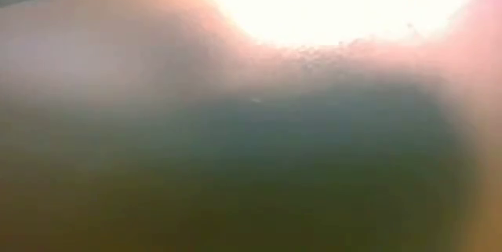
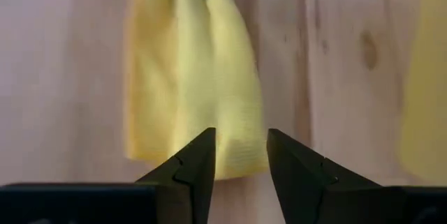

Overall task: Roll microfiber towels into tight, uniform cylinder then place into a basket
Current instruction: Roll the yellow towel

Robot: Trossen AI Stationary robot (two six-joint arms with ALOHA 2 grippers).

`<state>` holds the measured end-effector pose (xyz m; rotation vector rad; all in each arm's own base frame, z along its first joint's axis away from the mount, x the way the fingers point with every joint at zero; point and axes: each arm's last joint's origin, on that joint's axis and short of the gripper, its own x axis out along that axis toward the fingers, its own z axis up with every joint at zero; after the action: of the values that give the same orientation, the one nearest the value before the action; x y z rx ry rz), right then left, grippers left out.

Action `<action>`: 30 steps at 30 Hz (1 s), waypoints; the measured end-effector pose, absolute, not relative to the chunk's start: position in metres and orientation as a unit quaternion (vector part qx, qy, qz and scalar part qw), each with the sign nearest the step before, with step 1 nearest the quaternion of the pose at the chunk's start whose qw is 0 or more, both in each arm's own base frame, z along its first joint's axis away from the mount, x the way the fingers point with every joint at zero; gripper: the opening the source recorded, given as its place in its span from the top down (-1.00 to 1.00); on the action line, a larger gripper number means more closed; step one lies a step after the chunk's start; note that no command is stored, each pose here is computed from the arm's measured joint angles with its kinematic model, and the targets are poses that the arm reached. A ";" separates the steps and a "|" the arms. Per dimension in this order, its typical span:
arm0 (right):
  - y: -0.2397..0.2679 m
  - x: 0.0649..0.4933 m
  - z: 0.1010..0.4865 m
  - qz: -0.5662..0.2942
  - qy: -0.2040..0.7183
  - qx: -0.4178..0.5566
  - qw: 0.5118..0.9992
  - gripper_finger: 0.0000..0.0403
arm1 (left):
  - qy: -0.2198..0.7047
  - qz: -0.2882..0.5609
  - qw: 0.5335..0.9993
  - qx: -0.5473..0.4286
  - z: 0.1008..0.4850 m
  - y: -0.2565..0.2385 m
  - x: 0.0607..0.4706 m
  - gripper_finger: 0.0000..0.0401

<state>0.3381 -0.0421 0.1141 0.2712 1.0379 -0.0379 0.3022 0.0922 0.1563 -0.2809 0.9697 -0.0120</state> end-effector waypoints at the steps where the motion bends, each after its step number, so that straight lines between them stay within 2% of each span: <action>1: -0.047 0.337 0.114 -0.011 0.492 0.159 0.856 0.98 | 0.464 -0.003 0.879 -0.110 0.159 0.089 0.303 0.40; 8: -0.082 0.328 0.114 0.035 0.473 0.365 0.801 0.99 | 0.464 -0.061 0.883 0.029 0.157 0.049 0.316 0.40; 12: -0.092 0.324 0.114 0.030 0.470 0.421 0.775 0.99 | 0.462 0.005 0.878 0.128 0.154 0.034 0.324 0.40; 16: -0.094 0.322 0.114 0.024 0.470 0.435 0.768 0.99 | 0.449 0.066 0.869 0.197 0.154 0.031 0.330 0.40; 30: -0.094 0.323 0.115 0.016 0.469 0.436 0.768 1.00 | 0.455 0.052 0.864 0.208 0.142 0.041 0.334 0.40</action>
<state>0.3228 -0.0938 0.1150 0.9472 1.0171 0.0358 0.3344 0.0409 0.1421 0.4369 0.9531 0.1091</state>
